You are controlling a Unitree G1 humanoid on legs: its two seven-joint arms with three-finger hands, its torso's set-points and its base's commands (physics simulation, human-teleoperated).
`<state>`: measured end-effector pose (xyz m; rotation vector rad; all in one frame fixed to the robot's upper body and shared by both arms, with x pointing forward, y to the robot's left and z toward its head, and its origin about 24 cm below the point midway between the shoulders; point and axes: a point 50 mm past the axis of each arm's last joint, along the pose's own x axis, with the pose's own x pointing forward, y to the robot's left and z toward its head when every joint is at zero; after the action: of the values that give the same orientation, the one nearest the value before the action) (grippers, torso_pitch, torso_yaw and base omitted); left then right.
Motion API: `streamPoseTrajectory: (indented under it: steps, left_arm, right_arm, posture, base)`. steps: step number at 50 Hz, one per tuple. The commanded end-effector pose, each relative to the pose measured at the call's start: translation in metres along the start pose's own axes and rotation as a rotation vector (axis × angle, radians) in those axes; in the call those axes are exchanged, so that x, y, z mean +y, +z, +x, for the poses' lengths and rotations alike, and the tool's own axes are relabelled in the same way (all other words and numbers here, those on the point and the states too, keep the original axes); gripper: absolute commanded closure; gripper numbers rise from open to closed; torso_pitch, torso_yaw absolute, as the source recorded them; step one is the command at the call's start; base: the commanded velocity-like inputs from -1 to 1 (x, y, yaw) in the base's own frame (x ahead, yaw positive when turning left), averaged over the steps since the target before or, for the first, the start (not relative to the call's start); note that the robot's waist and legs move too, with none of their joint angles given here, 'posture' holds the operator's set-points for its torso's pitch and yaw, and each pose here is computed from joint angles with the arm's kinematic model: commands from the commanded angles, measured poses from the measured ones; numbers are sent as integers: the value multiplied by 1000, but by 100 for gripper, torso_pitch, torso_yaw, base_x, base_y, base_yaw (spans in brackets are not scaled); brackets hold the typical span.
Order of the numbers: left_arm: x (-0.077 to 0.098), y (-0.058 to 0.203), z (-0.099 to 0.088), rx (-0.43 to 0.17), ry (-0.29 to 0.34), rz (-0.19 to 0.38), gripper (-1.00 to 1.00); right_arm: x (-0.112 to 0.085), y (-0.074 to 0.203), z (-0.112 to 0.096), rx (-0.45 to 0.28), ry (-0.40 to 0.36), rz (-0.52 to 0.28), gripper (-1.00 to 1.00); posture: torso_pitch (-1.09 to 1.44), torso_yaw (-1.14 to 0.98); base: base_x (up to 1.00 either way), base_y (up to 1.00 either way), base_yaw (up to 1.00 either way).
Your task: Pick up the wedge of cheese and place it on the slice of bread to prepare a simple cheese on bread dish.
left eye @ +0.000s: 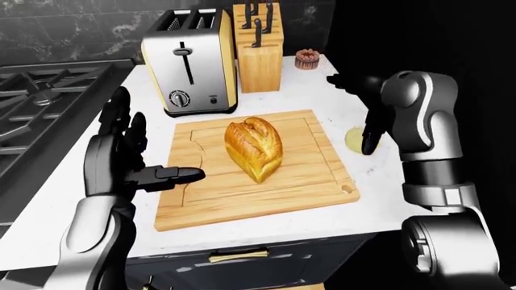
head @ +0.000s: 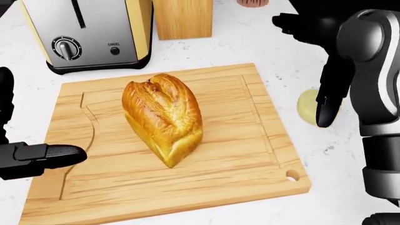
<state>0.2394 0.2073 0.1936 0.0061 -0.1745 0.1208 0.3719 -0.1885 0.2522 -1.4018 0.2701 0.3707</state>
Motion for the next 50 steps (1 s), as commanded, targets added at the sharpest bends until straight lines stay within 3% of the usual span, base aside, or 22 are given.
streamPoseTrajectory:
  steps: [1, 30, 34, 41, 50]
  left_arm:
    - [0, 13, -1, -80, 1, 9, -100]
    - [1, 12, 1, -81, 3, 7, -100]
    - [2, 11, 1, -79, 6, 8, -100]
    - [3, 13, 0, -84, 9, 5, -100]
    - [6, 14, -1, -87, 17, 4, -100]
  right_arm:
    - [-17, 2, -13, -6, -84, -11, -100]
    - [10, -11, -2, 28, -18, 0, -100]
    - [10, -12, -1, 30, -18, 2, -91]
    - [10, -12, 0, 32, -19, 1, -51]
    - [16, -13, 2, 35, -11, -8, -49]
  posture:
    - [0, 0]
    - [0, 0]
    - [0, 0]
    - [0, 0]
    - [0, 0]
  base:
    - [0, 0, 0]
    - [0, 0, 0]
    - [0, 0, 0]
    - [0, 0, 0]
    - [0, 0, 0]
